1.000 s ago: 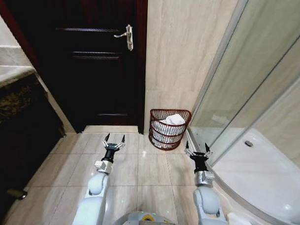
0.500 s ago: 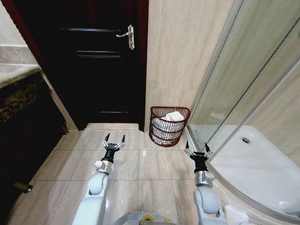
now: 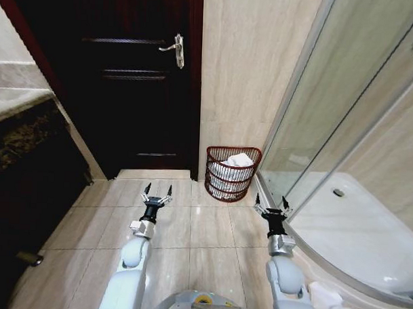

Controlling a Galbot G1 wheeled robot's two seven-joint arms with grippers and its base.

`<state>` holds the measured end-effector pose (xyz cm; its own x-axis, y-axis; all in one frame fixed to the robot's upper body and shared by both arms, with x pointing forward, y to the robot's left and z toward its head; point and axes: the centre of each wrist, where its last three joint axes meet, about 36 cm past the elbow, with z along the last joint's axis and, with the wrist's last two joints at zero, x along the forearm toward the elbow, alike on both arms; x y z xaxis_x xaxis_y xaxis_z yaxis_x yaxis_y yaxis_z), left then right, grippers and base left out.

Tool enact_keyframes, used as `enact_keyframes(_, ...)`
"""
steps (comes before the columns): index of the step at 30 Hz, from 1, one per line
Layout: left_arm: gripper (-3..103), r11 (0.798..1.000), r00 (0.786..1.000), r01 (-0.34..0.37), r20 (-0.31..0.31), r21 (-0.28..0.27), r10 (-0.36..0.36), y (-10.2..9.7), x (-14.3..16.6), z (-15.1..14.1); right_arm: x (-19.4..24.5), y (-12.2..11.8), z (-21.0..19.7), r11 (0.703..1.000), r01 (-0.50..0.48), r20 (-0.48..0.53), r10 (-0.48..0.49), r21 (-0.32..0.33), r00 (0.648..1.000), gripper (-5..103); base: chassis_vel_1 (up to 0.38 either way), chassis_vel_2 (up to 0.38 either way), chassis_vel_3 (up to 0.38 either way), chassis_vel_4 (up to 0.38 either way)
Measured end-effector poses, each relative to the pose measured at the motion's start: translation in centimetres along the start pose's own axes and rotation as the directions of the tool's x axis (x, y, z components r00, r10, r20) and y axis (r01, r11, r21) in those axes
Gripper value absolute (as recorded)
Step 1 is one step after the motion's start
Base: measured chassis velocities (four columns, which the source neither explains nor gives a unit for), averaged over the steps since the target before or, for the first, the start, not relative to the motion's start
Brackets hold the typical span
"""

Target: Discard the used towel into the hamper.

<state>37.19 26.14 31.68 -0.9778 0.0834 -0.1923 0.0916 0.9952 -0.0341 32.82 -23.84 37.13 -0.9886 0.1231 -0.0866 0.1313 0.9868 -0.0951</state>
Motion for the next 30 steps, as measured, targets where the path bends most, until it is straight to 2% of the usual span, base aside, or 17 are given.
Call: enact_keyframes(30,100,1.0,1.0,0.0,0.0,0.0,0.0,0.0,0.0,0.01,0.0,0.0,0.01,1.0,0.0,0.0,0.0,0.0,1.0,100,0.0,0.0,0.0,0.0)
